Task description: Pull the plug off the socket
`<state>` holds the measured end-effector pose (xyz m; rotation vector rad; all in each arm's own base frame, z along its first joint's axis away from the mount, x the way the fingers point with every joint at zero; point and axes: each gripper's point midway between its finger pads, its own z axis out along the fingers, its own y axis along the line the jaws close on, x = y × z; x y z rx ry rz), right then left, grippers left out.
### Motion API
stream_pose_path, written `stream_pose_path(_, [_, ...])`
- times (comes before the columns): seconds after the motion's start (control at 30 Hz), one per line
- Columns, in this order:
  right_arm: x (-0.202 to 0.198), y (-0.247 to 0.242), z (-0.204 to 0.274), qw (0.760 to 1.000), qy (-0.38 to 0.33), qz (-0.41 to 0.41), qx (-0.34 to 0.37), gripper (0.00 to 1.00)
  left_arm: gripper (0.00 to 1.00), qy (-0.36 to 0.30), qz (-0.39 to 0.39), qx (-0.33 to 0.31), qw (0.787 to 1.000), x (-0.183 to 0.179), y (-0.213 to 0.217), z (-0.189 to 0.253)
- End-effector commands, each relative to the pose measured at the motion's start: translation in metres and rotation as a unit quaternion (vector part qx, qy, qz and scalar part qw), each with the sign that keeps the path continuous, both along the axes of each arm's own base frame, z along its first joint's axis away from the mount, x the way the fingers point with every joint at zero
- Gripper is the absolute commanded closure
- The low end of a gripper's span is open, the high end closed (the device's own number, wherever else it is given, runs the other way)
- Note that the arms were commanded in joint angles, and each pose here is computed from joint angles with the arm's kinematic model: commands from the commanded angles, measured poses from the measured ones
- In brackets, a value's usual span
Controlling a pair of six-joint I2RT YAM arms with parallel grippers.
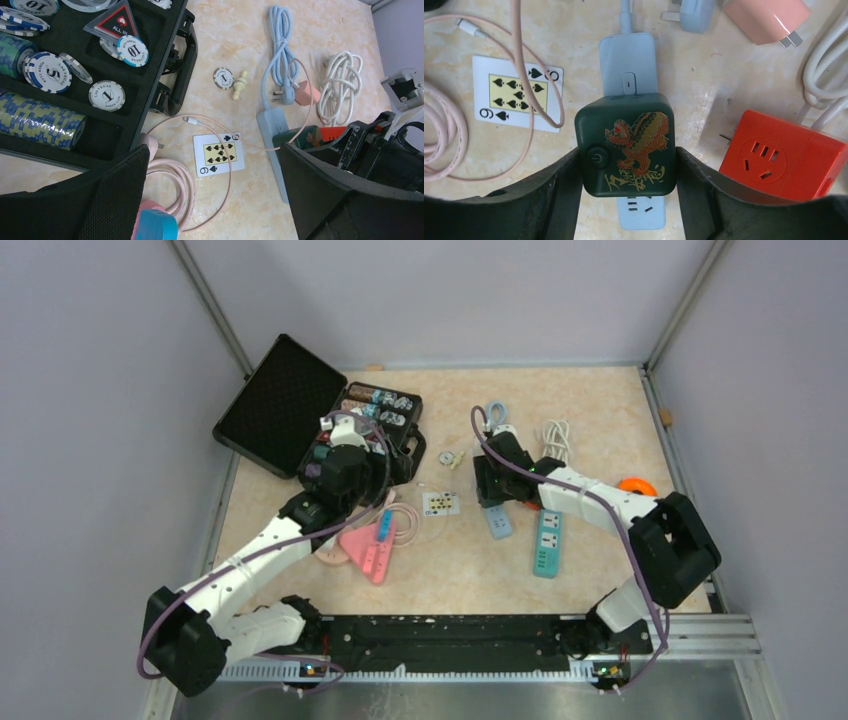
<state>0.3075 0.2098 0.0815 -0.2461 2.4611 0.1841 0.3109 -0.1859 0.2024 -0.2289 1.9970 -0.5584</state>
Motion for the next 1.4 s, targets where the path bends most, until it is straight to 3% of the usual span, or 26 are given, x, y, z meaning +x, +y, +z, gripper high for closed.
stream_pose_path(0.0, [0.015, 0.004, 0.015, 0.998, -0.036, -0.051, -0.011, 0.53, 0.01, -0.014, -0.009, 0.001, 1.0, 0.002, -0.001, 0.006])
stream_pose_path(0.07, [0.012, 0.009, 0.014, 0.998, -0.035, -0.06, -0.011, 0.63, 0.01, -0.021, -0.007, 0.007, 1.0, 0.001, 0.003, 0.01])
stream_pose_path(0.2, [-0.002, 0.02, 0.013, 0.996, -0.026, -0.09, 0.002, 0.73, 0.01, -0.03, -0.033, 0.011, 0.999, -0.006, 0.0, 0.014])
stream_pose_path(0.37, [-0.029, 0.031, 0.001, 0.99, 0.003, -0.14, 0.035, 0.74, 0.02, 0.023, -0.12, 0.008, 0.992, -0.03, -0.022, -0.015])
stream_pose_path(0.53, [-0.049, 0.036, -0.012, 0.985, 0.035, -0.159, 0.054, 0.73, 0.07, 0.071, -0.203, -0.053, 0.975, -0.065, -0.049, -0.044])
stream_pose_path(0.63, [-0.055, 0.035, -0.013, 0.984, 0.041, -0.167, 0.05, 0.68, 0.09, 0.097, -0.221, -0.076, 0.967, -0.082, -0.057, -0.061])
stream_pose_path(0.77, [-0.05, 0.027, -0.002, 0.983, 0.026, -0.177, 0.032, 0.43, 0.15, 0.104, -0.248, -0.091, 0.959, -0.092, -0.075, -0.065])
stream_pose_path(0.87, [-0.04, 0.029, 0.017, 0.986, -0.001, -0.166, 0.029, 0.33, 0.17, 0.103, -0.266, -0.095, 0.954, -0.097, -0.088, -0.062])
stream_pose_path(1.07, [-0.028, 0.042, 0.042, 0.99, -0.022, -0.133, 0.036, 0.28, 0.19, 0.098, -0.265, -0.07, 0.957, -0.091, -0.093, -0.053])
stream_pose_path(1.37, [-0.018, 0.027, 0.037, 0.992, -0.023, -0.128, 0.005, 0.29, 0.22, 0.112, -0.254, -0.068, 0.958, -0.093, -0.09, -0.052])
